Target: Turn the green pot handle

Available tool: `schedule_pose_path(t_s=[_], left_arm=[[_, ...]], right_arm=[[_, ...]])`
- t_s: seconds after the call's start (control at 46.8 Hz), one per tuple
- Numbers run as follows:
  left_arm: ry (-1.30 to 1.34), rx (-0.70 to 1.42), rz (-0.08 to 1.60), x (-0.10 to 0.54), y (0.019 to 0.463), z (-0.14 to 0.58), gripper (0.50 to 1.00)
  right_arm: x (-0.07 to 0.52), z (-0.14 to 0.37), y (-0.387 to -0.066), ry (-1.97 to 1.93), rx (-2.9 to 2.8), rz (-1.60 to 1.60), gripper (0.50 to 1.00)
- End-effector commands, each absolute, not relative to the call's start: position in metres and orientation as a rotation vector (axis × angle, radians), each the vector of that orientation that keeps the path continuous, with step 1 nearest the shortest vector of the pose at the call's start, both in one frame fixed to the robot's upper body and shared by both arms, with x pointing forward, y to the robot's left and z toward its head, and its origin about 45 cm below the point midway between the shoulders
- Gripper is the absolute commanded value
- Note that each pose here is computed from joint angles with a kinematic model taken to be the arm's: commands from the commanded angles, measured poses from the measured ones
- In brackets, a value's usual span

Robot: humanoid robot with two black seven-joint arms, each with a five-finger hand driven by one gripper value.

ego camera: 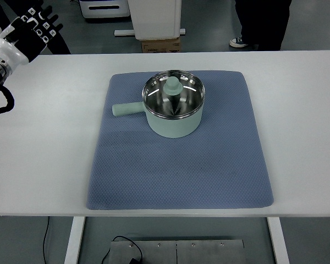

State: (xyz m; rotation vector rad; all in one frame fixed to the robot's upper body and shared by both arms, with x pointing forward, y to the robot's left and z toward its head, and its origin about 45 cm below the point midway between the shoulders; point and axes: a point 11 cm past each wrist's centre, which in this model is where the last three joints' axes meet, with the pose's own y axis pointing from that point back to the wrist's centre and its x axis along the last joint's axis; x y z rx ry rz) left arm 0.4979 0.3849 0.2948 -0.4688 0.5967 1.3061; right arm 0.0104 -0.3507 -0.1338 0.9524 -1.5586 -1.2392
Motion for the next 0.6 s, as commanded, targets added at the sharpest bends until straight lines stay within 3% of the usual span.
schedule_pose_path(t_s=[0.0,0.278,0.577], left_arm=[[0.634,-0.526,1.316,0.491,0.394,0.284,1.000],[0.725,-0.603,1.343,0.472,0.393,0.236,1.000],[0.724,-0.628,1.354,0.471,0.392,0.232,1.000]], right_arm=[[0.010,-0.134,-0.350,-1.558,0.953,-1.240,1.000],[0.010,-0.134,-0.351,-1.558,0.952,-1.238,1.000],[0.011,-0.134,-0.351,-1.558,0.953,-1.237,1.000]])
